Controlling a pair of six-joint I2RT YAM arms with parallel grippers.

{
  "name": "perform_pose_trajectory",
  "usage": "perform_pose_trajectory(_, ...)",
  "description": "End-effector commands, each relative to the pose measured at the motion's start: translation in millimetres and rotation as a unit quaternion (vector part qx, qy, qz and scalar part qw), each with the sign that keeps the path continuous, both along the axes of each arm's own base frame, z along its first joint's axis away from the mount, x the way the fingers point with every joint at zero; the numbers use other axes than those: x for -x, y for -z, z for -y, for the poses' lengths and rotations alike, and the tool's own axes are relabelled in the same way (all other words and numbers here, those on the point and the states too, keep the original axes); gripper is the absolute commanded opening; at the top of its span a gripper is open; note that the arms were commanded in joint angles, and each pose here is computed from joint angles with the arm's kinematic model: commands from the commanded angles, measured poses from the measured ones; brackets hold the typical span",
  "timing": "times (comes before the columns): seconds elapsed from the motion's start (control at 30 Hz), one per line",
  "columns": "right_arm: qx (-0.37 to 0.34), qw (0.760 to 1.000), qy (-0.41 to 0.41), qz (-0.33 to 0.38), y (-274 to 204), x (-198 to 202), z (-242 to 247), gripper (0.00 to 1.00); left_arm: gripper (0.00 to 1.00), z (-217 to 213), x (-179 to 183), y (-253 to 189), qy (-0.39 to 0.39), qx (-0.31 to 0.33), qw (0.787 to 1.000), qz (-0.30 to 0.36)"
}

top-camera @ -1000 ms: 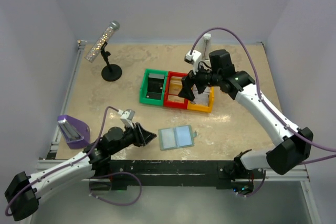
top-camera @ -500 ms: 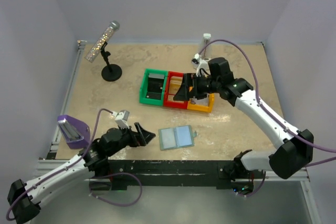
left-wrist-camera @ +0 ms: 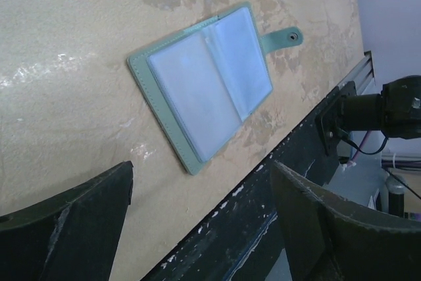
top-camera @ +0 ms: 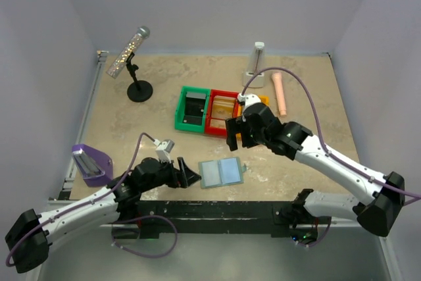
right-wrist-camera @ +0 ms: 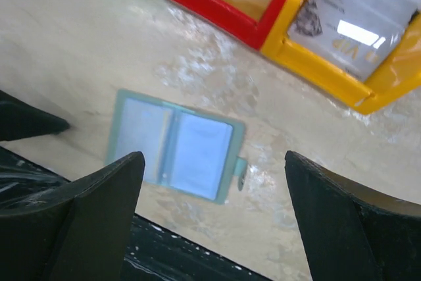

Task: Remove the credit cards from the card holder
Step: Remove the credit card from the card holder.

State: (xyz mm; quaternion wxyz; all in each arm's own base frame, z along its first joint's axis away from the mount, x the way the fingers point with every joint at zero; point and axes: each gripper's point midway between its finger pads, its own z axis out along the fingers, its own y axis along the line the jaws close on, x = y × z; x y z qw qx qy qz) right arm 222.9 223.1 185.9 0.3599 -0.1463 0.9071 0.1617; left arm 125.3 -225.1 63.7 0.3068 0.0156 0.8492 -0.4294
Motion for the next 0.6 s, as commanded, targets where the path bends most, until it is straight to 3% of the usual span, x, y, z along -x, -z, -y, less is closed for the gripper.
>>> perform_pose_trajectory(0.0,0.045,0.996,0.047,-0.053,49.9,15.0,24.2,0.88,0.89,14.3,0.7,-21.9,0.024,0.034,0.999,0.021)
perform_pose_trajectory(0.23,0.075,0.987,0.067,-0.128,106.6,33.3,29.6,0.67,0.88,12.6,3.8,-13.3,0.022,0.027,0.999,0.010)
perform_pose_trajectory(0.57,0.073,0.982,0.057,-0.167,133.0,42.0,20.9,0.45,0.82,13.6,5.3,-6.8,0.024,0.026,0.999,0.002)
